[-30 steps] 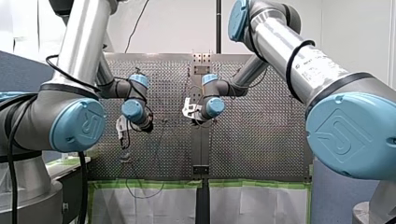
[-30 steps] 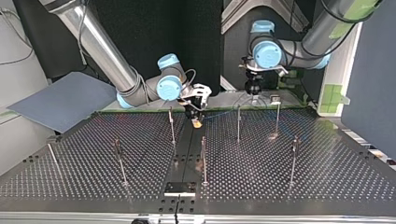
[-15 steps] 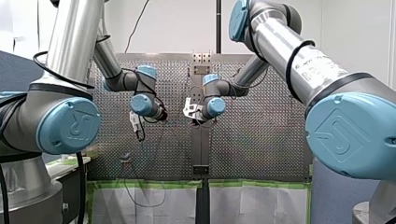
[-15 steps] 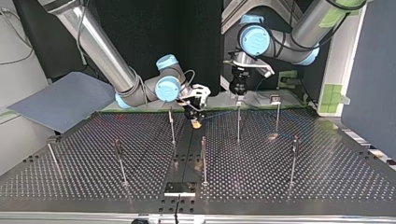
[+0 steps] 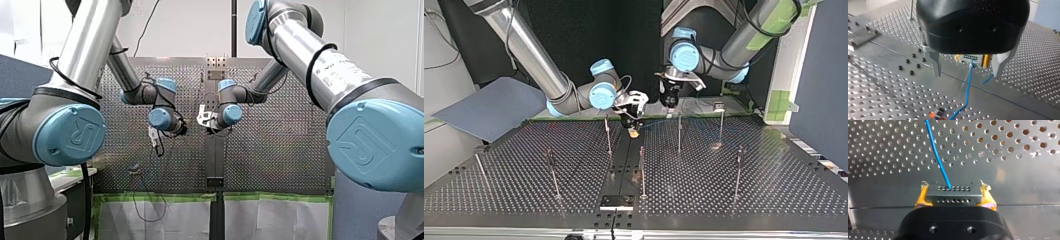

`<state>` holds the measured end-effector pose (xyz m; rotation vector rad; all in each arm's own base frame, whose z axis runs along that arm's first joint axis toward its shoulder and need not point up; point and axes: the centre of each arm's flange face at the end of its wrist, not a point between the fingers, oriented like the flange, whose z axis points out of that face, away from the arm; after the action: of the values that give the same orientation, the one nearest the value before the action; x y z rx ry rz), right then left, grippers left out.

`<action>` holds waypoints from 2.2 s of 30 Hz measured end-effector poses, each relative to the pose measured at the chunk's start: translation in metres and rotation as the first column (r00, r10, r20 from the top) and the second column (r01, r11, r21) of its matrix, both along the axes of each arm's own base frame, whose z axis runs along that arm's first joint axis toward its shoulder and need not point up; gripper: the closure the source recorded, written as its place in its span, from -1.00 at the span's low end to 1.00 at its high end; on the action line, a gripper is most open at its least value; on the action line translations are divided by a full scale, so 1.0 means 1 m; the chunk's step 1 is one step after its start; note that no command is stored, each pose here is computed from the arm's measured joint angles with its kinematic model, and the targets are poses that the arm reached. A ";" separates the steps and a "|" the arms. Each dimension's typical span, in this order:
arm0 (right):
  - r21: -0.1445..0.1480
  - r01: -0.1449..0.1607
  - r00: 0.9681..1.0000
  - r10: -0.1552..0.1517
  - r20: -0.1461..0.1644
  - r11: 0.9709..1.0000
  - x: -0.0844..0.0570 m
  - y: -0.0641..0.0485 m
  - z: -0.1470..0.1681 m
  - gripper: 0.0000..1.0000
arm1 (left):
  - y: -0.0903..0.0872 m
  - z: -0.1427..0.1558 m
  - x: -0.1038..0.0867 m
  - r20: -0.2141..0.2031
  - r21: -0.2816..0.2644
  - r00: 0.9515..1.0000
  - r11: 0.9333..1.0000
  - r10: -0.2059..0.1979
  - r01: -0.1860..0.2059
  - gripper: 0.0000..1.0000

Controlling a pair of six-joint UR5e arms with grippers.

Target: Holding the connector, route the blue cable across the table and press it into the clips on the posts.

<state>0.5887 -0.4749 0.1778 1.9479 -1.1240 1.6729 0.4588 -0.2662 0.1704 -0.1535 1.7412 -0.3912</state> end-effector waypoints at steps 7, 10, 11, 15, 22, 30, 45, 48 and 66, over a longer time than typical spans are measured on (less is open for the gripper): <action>0.000 0.001 1.000 -0.001 0.000 1.000 -0.001 -0.001 0.000 1.00 | -0.014 -0.006 0.023 0.015 -0.007 1.000 1.000 0.004 -0.004 -1.00; 0.000 0.003 1.000 -0.003 0.000 1.000 -0.002 -0.002 0.000 1.00 | -0.019 0.001 0.031 0.036 -0.015 0.999 1.000 0.011 -0.010 -1.00; 0.000 0.004 1.000 -0.004 0.000 1.000 -0.002 -0.002 0.000 1.00 | -0.020 0.003 0.035 0.042 -0.020 0.999 1.000 0.013 -0.012 -1.00; 0.000 0.005 1.000 -0.005 0.000 1.000 -0.002 -0.003 0.000 1.00 | -0.024 0.000 0.046 0.033 -0.019 0.999 1.000 0.014 -0.014 -1.00; 0.001 0.004 1.000 -0.004 0.001 1.000 -0.003 -0.004 0.000 1.00 | -0.034 -0.014 0.062 0.010 -0.008 1.000 1.000 0.011 -0.011 -1.00; 0.001 0.008 1.000 -0.008 0.001 1.000 -0.006 -0.007 0.000 1.00 | -0.035 -0.037 0.073 -0.033 0.022 0.998 0.999 0.046 -0.045 -0.59; 0.001 0.019 1.000 -0.019 -0.005 1.000 -0.013 -0.012 0.011 1.00 | -0.043 -0.005 0.061 -0.010 0.039 0.997 0.996 0.082 -0.082 1.00; -0.007 0.019 1.000 -0.019 0.000 1.000 -0.015 -0.010 0.027 1.00 | -0.044 0.010 0.058 -0.004 0.024 0.996 0.996 0.086 -0.086 1.00; 0.001 0.017 1.000 -0.017 -0.006 1.000 -0.042 0.021 0.108 1.00 | -0.034 0.085 0.026 0.026 0.014 0.995 0.995 0.100 -0.100 1.00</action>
<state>0.5468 -0.4535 0.2854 1.9374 -1.1358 1.6572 0.4853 -0.3005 0.2556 -0.2232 1.7040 -0.3058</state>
